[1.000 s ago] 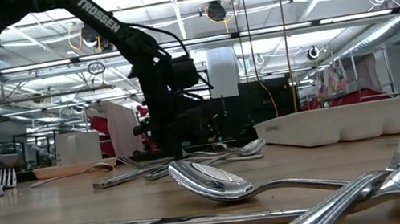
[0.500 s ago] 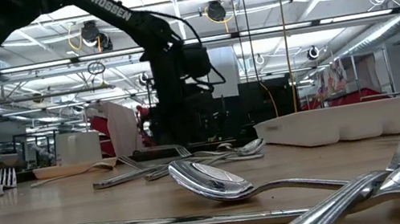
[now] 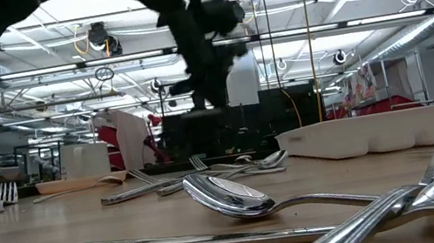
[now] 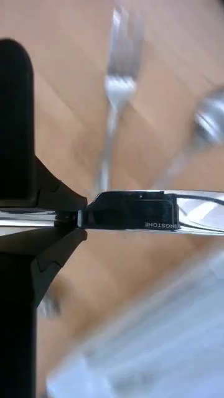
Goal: Sort silverware
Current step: Put the silver knife into the white cutlery tray
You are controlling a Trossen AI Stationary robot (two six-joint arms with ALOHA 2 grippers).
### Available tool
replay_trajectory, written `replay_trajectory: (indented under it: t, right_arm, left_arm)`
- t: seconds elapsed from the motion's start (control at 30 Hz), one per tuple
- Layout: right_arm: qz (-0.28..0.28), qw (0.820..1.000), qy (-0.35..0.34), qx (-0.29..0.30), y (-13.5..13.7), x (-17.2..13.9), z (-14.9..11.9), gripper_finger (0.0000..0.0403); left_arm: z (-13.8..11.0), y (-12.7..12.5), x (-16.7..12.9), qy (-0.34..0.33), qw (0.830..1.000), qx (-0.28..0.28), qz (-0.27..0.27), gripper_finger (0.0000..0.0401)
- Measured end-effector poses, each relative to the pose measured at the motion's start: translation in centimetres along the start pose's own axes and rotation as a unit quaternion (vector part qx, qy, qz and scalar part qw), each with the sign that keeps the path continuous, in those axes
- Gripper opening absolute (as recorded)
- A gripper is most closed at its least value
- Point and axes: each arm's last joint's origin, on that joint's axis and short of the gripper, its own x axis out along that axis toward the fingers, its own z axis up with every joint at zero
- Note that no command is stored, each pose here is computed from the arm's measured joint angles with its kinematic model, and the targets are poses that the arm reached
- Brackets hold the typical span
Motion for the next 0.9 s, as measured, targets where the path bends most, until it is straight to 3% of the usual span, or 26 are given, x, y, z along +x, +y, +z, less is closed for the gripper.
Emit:
replay_trajectory:
  t: [0.2,0.4,0.67,0.9]
  right_arm:
    - [-0.012,0.999,-0.039,0.015,-1.2,-1.4,-1.1,0.0238]
    - [-0.002,0.998,-0.057,0.025,-2.0,-2.3,-1.9,0.0238]
    - [0.001,0.998,-0.061,0.029,-2.2,-2.5,-2.1,0.0238]
    - [0.001,0.998,-0.062,0.025,-2.2,-2.5,-2.1,0.0238]
  left_arm:
    - [0.4,-4.4,-3.5,-0.126,0.988,-0.014,-0.089,0.0029]
    - [0.6,-7.7,-4.2,-0.214,0.963,-0.055,-0.153,0.0029]
    - [-0.8,-9.5,-4.0,-0.297,0.94,-0.149,-0.074,0.0029]
    - [-1.8,-11.0,-3.3,-0.324,0.925,-0.187,-0.064,0.0029]
